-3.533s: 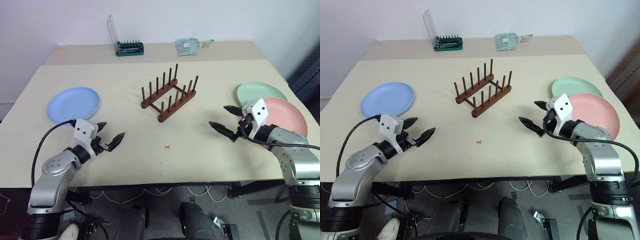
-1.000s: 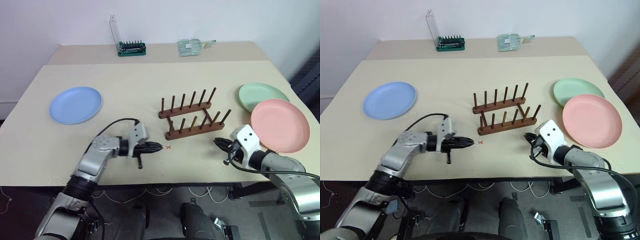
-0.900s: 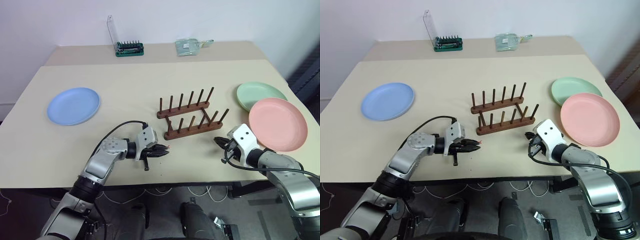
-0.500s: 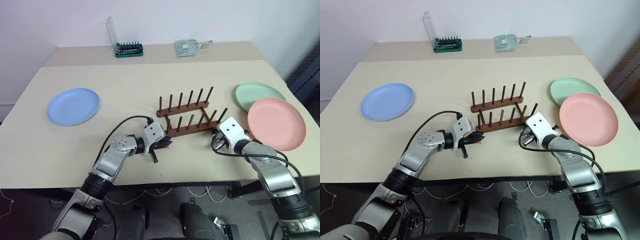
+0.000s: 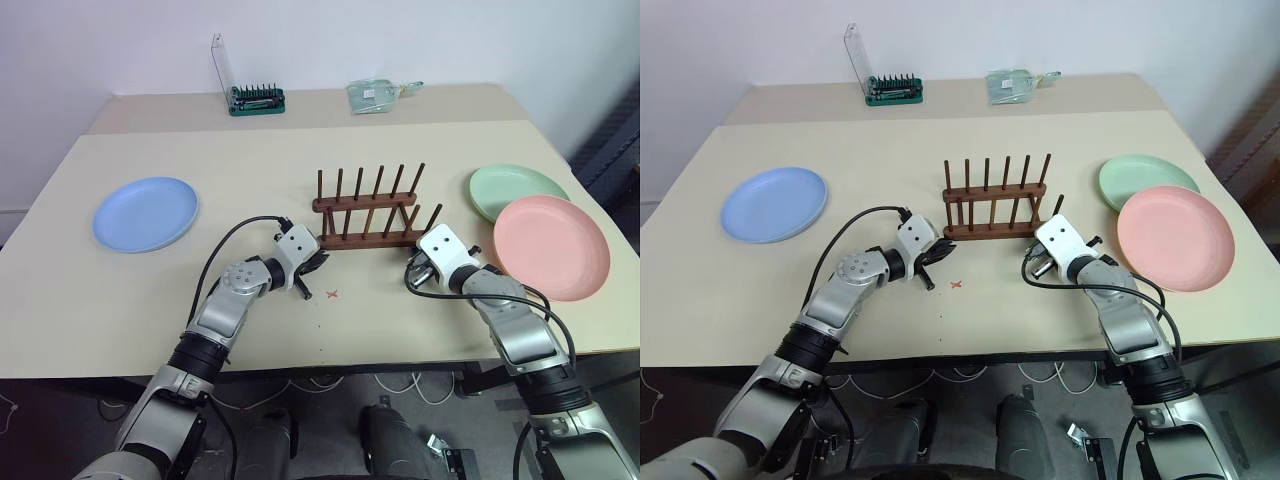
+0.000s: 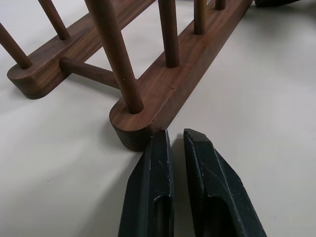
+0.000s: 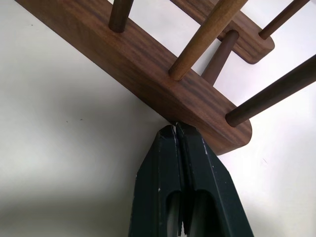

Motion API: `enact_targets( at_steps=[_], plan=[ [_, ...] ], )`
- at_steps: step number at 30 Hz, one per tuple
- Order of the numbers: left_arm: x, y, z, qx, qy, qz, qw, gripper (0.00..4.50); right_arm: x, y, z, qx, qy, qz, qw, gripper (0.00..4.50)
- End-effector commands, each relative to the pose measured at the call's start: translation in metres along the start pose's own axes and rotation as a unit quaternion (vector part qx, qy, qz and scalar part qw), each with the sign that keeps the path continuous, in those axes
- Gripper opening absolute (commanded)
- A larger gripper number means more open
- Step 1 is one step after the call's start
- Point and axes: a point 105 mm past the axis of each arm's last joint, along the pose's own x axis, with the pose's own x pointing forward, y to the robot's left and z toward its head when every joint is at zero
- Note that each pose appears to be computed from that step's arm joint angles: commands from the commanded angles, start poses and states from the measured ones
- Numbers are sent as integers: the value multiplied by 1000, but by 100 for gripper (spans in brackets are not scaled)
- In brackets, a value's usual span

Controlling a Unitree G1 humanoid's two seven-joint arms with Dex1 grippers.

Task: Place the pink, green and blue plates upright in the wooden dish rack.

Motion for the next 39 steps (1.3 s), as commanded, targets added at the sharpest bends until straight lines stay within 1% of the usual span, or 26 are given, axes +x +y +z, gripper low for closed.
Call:
enact_targets(
  at_steps=[1, 3, 5, 7, 8, 10, 11, 13, 14, 16, 17, 18, 24, 26, 28, 30, 33, 35, 36, 39],
  plan=[
    [-5, 1, -5, 8, 10, 0, 1000, 46, -4, 0, 5, -12, -13, 4, 1000, 3],
    [-6, -1, 1, 14, -6, -8, 1000, 46, -13, -3, 9, -24, -22, 6, 999, 3],
    [-10, -4, 14, 25, -36, -21, 999, 46, -27, -10, 15, -34, -29, 5, 999, 3],
    [-16, -10, 28, 25, -72, -43, 996, 46, -44, -18, 17, -20, -30, 11, 999, 3],
    [-18, -15, 34, 16, -87, -58, 994, 46, -53, -24, 17, -17, -26, 6, 1000, 26],
    [-22, -23, 41, 8, -107, -84, 991, 46, -67, -31, 16, -16, -17, -2, 1000, 85],
    [-25, -30, 45, 4, -119, -104, 987, 46, -77, -37, 15, -13, -13, -9, 1000, 138],
    [-29, -41, 51, -7, -135, -134, 982, 46, -91, -45, 13, -11, -2, -21, 1000, 228],
    [-30, -47, 53, -17, -143, -152, 978, 46, -97, -53, 8, -13, 12, -40, 999, 287],
    [-33, -58, 58, -30, -155, -187, 970, 46, -106, -71, -6, -2, 48, -94, 994, 378],
    [-33, -62, 60, -33, -158, -200, 966, 46, -108, -76, -15, 0, 68, -112, 991, 433],
    [-33, -64, 61, -35, -159, -206, 965, 46, -110, -78, -20, 1, 79, -121, 990, 448],
    [-31, -64, 64, -31, -162, -214, 963, 46, -106, -77, -60, 23, 143, -161, 976, 448],
    [-30, -64, 64, -30, -160, -212, 964, 46, -103, -75, -66, 22, 150, -163, 975, 448],
    [-31, -62, 63, -31, -159, -208, 965, 46, -100, -74, -66, 25, 147, -160, 976, 394],
    [-31, -62, 62, -31, -158, -204, 965, 46, -99, -74, -66, 26, 146, -160, 976, 311],
    [-32, -62, 61, -33, -157, -202, 966, 46, -99, -75, -67, 21, 149, -162, 975, 145],
    [-32, -61, 60, -31, -157, -197, 967, 46, -98, -75, -66, 18, 148, -160, 976, 45],
    [-32, -61, 60, -29, -157, -194, 968, 46, -98, -75, -66, 16, 148, -159, 976, 2],
    [-32, -61, 59, -30, -155, -195, 968, 46, -100, -80, -57, -18, 143, -162, 976, 2]
  ],
)
